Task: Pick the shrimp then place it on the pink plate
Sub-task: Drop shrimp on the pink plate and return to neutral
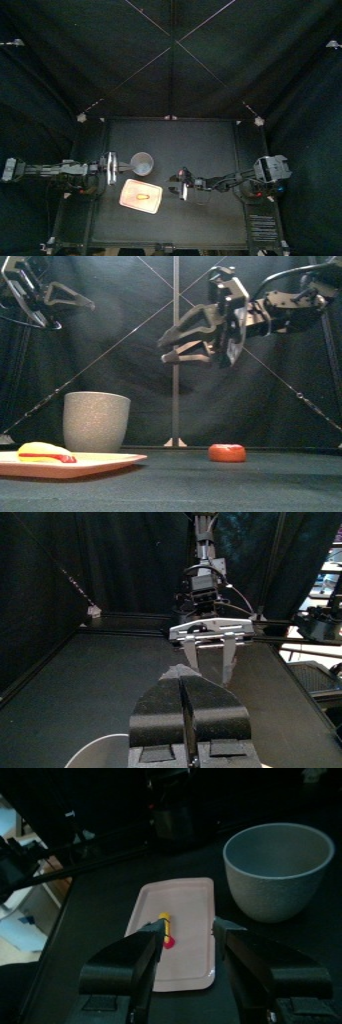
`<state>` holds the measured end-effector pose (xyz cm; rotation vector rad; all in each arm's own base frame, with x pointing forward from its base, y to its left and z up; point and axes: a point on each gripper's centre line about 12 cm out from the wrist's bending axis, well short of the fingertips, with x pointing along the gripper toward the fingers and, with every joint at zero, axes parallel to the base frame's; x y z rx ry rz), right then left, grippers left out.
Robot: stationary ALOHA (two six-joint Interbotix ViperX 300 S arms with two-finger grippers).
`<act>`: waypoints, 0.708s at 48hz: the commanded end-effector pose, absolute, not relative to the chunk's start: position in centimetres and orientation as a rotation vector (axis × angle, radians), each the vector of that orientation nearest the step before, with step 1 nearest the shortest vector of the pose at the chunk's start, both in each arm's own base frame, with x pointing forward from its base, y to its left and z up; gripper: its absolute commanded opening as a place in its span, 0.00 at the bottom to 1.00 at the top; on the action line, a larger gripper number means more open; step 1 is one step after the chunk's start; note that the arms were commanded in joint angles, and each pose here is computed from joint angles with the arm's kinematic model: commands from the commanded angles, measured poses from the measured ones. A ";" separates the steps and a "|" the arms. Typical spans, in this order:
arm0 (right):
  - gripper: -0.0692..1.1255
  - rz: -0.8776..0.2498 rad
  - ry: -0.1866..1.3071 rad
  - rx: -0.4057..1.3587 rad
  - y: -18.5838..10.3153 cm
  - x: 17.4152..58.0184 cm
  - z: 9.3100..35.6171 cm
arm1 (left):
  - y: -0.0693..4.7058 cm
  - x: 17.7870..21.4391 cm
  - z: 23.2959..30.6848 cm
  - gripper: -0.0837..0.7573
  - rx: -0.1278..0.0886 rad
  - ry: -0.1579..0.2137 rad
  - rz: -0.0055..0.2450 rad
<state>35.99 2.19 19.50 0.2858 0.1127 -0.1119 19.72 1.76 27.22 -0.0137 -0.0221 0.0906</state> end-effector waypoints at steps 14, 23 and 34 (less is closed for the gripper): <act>0.74 -0.115 0.022 0.300 1.7 32.5 21.7 | 1.77 19.85 27.73 0.12 -0.015 -0.037 0.091; 0.74 -0.115 0.025 0.299 1.7 32.6 21.6 | 1.77 19.84 27.67 0.12 -0.015 -0.036 0.091; 0.74 -0.117 0.025 0.300 1.7 32.6 21.6 | 1.77 19.78 27.35 0.12 -0.016 -0.028 0.091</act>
